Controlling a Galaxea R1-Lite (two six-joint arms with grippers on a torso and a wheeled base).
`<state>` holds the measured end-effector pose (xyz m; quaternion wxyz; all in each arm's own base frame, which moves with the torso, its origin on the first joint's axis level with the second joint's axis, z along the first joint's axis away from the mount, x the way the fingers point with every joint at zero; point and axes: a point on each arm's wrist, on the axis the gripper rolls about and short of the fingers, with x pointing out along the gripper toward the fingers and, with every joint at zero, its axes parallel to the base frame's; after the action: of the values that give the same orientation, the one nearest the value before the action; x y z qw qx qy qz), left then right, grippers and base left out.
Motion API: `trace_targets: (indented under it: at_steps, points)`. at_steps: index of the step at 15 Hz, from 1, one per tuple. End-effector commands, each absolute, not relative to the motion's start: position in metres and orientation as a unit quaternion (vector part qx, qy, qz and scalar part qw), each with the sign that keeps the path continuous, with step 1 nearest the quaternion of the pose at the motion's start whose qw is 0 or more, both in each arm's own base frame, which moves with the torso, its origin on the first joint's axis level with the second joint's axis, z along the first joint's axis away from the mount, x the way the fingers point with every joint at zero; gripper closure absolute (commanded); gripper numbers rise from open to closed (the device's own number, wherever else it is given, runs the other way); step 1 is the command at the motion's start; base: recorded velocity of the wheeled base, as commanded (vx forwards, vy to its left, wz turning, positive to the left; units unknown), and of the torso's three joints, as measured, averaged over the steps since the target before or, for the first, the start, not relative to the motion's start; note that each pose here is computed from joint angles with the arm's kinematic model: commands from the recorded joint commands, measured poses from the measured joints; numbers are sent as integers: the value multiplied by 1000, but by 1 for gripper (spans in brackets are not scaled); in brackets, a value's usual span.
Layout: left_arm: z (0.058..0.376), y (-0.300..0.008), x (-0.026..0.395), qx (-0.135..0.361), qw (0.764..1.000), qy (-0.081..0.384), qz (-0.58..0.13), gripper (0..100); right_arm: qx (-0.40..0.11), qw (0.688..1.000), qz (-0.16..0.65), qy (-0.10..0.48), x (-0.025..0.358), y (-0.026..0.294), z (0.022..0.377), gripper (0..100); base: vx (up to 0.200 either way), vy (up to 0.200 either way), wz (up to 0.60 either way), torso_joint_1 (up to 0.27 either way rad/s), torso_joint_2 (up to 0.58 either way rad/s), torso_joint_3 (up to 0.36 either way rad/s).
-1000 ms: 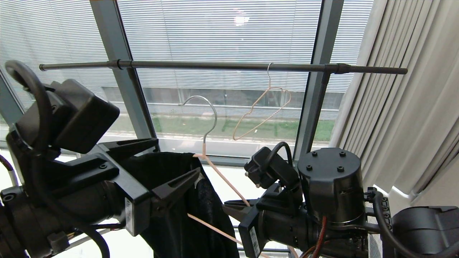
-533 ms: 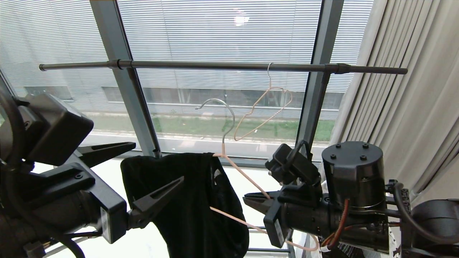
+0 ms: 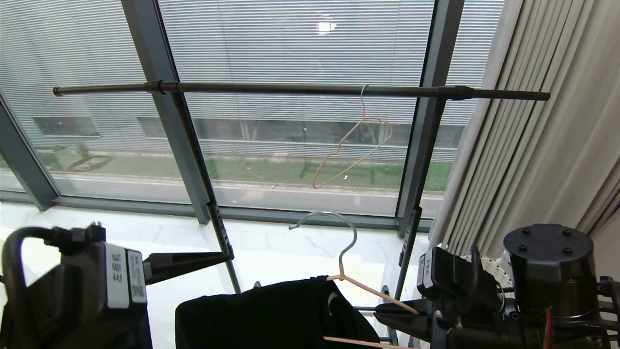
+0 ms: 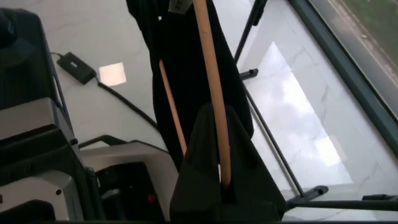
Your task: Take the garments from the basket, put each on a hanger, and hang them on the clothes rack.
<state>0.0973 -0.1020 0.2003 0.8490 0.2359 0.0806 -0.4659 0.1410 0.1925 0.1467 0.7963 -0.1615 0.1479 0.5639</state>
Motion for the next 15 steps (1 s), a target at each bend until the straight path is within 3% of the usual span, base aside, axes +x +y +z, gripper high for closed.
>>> trace_targets:
  at_steps: [1, 7, 15]
  points:
    - [191, -100, 95, 240, 841, 93, -477, 0, -164, 795, 569, 133, 138, 189, 152, 100, 0, 0, 0, 0, 0, 0]
    - [179, -113, 106, 242, 819, 128, -505, 0, -195, 767, 605, 87, 125, 192, 159, 100, 0, 0, 0, 0, 0, 0]
    - [173, -125, 119, 244, 816, 156, -501, 0, -195, 758, 618, 76, 121, 202, 164, 100, 0, 0, 0, 0, 0, 0]
